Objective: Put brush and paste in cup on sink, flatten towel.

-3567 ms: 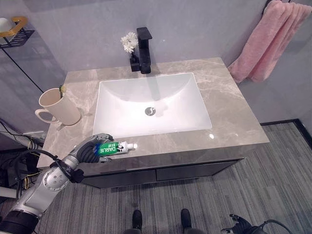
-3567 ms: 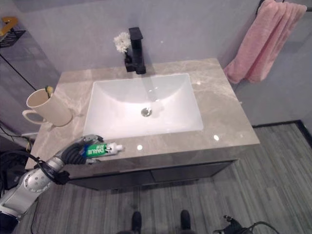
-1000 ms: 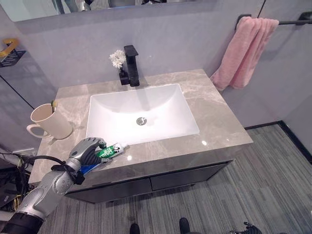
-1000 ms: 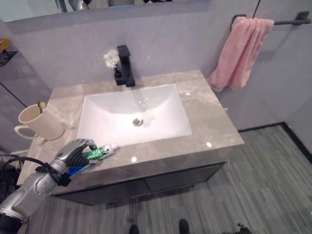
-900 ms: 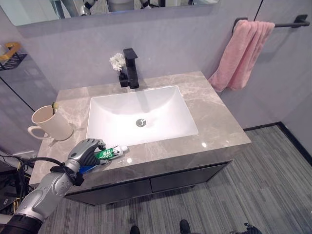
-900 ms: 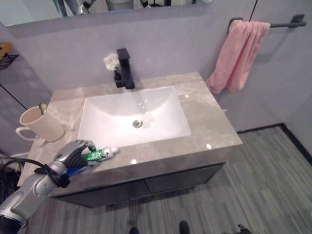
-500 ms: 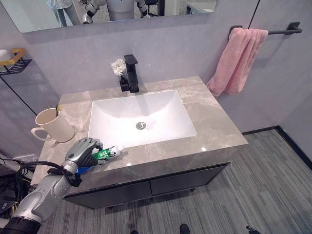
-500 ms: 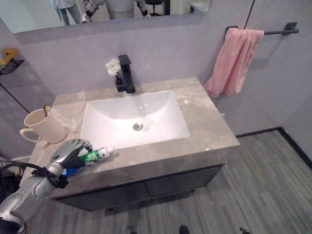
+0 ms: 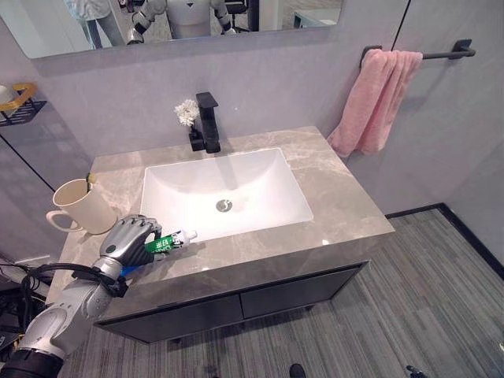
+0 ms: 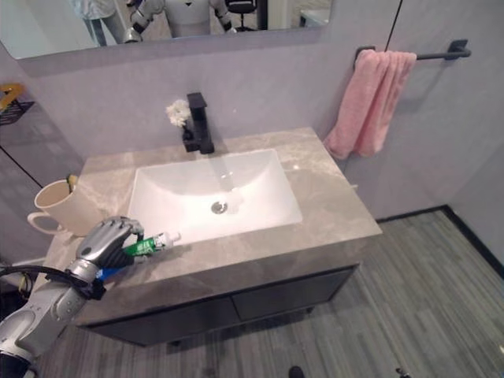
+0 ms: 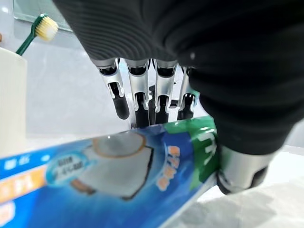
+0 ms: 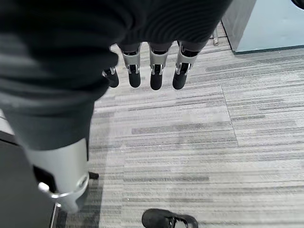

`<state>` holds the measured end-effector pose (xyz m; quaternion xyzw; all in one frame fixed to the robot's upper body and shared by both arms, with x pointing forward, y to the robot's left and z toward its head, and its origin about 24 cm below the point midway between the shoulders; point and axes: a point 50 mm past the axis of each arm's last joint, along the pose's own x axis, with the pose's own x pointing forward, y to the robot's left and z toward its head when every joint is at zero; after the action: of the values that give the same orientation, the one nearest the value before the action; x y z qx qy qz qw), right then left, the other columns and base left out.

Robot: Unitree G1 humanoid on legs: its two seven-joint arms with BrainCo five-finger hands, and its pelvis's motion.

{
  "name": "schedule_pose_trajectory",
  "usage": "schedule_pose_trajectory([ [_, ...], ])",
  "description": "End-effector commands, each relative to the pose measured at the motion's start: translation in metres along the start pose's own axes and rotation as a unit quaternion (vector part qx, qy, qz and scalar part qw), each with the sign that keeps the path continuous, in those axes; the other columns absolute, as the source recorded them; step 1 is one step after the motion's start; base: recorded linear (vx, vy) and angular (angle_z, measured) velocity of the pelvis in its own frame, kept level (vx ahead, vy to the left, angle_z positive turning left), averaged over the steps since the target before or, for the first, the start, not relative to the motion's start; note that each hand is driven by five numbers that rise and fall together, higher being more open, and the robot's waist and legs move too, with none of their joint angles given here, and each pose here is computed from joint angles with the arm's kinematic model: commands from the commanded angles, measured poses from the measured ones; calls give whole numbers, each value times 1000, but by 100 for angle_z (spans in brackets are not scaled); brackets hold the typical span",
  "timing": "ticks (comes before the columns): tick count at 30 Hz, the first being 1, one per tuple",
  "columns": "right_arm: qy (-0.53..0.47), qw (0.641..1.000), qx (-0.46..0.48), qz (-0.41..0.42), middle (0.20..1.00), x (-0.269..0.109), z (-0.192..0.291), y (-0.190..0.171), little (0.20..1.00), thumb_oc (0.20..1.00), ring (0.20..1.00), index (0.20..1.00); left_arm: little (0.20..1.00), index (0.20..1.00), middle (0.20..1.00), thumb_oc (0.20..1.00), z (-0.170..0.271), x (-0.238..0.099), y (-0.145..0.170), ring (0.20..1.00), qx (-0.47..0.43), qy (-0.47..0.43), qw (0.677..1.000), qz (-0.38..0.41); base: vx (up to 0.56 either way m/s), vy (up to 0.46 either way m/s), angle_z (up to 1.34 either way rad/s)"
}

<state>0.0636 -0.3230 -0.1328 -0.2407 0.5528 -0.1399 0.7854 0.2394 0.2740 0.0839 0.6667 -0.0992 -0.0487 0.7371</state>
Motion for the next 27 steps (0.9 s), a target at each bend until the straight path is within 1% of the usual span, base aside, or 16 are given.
schedule_pose_trajectory([
  [1, -33, 998, 27, -44, 1000, 3, 16, -13, 1000, 1000, 1000, 1000, 200, 200, 200, 200, -9, 21, 65, 200, 84, -16, 988, 128, 0, 0, 0],
  [4, -43, 996, 38, -62, 1000, 3, 20, -19, 1000, 1000, 1000, 1000, 200, 200, 200, 200, -9, 22, 68, 200, 94, -20, 986, 135, 0, 0, 0],
  [7, -71, 993, 46, -87, 1000, 3, 31, -29, 1000, 1000, 1000, 1000, 200, 200, 200, 200, -12, 23, 68, 200, 118, -20, 984, 135, 0, 0, 0],
  [8, -95, 988, 50, -112, 1000, 2, 41, -41, 1000, 1000, 1000, 1000, 200, 200, 200, 200, -12, 24, 73, 200, 135, -24, 980, 141, 0, 0, 0],
  [10, -104, 986, 51, -121, 1000, 1, 44, -44, 1000, 1000, 1000, 1000, 200, 200, 200, 200, -13, 23, 72, 200, 141, -24, 979, 142, 0, 0, 0],
  [11, -131, 978, 59, -148, 1000, -1, 55, -57, 1000, 1000, 1000, 1000, 200, 200, 200, 200, -16, 23, 75, 200, 157, -22, 976, 148, 0, 0, 0],
  [13, -145, 974, 63, -162, 1000, -3, 59, -63, 1000, 1000, 1000, 1000, 200, 200, 200, 200, -16, 24, 77, 200, 165, -23, 974, 153, 0, 0, 0],
  [14, -171, 964, 70, -189, 1000, -7, 69, -76, 1000, 1000, 1000, 1000, 200, 200, 200, 200, -18, 24, 81, 200, 175, -20, 971, 161, 0, 0, 0],
  [15, -171, 964, 70, -190, 1000, -7, 68, -76, 1000, 1000, 1000, 1000, 200, 200, 200, 200, -18, 24, 81, 200, 175, -21, 971, 162, 0, 0, 0],
  [17, -193, 954, 65, -219, 1000, -12, 76, -89, 1000, 1000, 1000, 1000, 200, 200, 200, 200, -18, 25, 87, 200, 186, -21, 967, 173, 10, 1, -5],
  [20, -248, 928, 40, -275, 1000, -26, 96, -116, 1000, 1000, 1000, 1000, 200, 200, 200, 200, -21, 25, 99, 200, 209, -15, 958, 196, 17, 2, -7],
  [21, -248, 928, 40, -277, 1000, -27, 96, -116, 1000, 1000, 1000, 1000, 200, 200, 200, 200, -21, 25, 99, 200, 209, -16, 958, 197, 13, 2, -7],
  [23, -277, 911, 13, -305, 1000, -35, 109, -129, 1000, 1000, 1000, 1000, 200, 200, 200, 200, -21, 26, 105, 200, 218, -18, 954, 206, 4, 2, -5],
  [24, -277, 911, 11, -307, 1000, -36, 108, -129, 1000, 1000, 1000, 1000, 200, 200, 200, 200, -21, 27, 105, 200, 217, -18, 954, 207, 3, -1, -4],
  [26, -314, 882, -24, -351, 1000, -50, 125, -147, 1000, 1000, 1000, 1000, 200, 200, 200, 200, -21, 29, 112, 200, 229, -19, 949, 218, 0, 0, 0],
  [27, -352, 855, -53, -377, 1000, -66, 141, -156, 1000, 1000, 1000, 1000, 200, 200, 200, 200, -20, 29, 118, 200, 240, -18, 944, 228, 0, 0, 0],
])
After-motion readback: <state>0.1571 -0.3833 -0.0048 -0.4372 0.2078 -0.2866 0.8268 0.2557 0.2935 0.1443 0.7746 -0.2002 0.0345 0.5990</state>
